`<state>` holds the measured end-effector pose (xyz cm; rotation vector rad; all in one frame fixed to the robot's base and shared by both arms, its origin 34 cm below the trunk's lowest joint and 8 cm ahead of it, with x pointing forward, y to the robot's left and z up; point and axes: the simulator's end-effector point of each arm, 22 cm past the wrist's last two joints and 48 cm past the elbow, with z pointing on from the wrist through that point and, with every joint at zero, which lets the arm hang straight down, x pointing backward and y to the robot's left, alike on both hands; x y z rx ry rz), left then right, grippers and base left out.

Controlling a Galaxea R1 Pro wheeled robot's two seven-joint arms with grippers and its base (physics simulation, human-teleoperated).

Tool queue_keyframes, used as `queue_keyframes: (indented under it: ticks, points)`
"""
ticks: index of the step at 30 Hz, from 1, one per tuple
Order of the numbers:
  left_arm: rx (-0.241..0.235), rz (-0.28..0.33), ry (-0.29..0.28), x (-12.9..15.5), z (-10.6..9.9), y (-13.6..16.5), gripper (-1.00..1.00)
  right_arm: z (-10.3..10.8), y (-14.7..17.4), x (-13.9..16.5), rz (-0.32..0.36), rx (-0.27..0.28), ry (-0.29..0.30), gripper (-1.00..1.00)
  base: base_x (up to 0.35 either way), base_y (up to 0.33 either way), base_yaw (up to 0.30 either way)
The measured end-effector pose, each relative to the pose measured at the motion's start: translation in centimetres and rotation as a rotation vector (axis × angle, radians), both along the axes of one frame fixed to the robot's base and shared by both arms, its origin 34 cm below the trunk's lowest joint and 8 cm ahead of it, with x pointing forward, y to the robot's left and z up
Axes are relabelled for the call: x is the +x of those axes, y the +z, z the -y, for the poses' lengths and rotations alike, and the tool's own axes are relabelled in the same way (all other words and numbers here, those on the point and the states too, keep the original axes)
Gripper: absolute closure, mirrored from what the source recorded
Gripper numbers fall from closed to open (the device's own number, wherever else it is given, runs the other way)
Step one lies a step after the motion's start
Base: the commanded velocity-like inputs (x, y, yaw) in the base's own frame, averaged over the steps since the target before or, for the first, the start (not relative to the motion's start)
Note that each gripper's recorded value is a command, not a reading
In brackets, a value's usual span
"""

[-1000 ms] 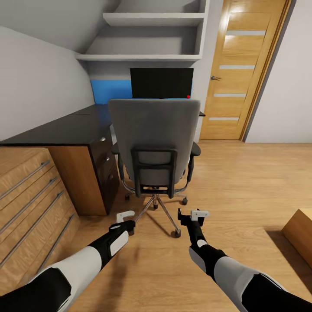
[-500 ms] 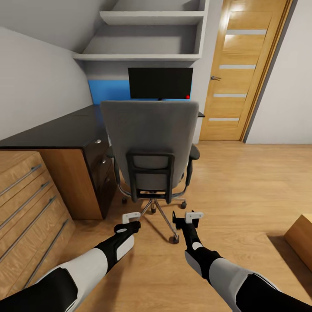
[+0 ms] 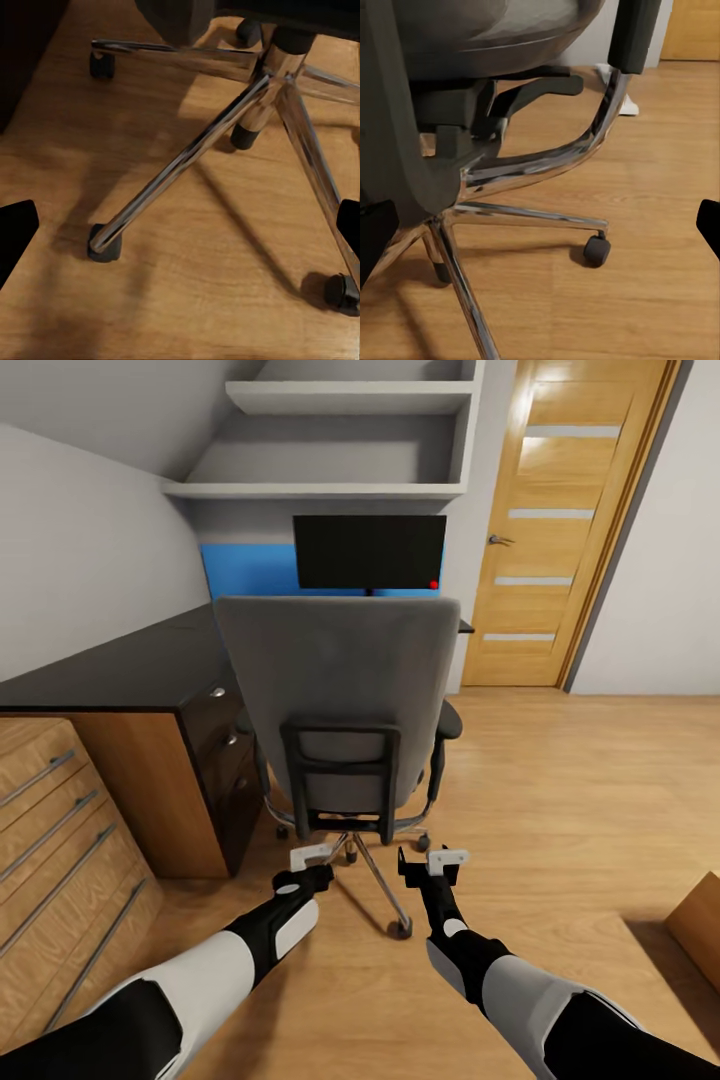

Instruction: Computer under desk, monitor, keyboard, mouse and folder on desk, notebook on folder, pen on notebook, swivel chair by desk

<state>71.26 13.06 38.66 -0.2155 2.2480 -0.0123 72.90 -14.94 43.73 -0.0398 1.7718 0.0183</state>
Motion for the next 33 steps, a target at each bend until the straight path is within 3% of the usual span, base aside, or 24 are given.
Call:
queue_keyframes:
  ticks: [13, 33]
  points:
    - [0.018, -0.015, 0.013, -0.49, -0.94, -0.81, -1.0, -0.15, 0.01, -0.02, 0.0, 0.002, 0.001, -1.0, 0.001, 0.0, 0.193]
    - [0.02, -0.016, 0.01, -0.54, -0.84, -0.84, -1.0, -0.08, 0.04, 0.0, 0.001, 0.002, 0.0, -1.0, 0.114, 0.0, 0.008]
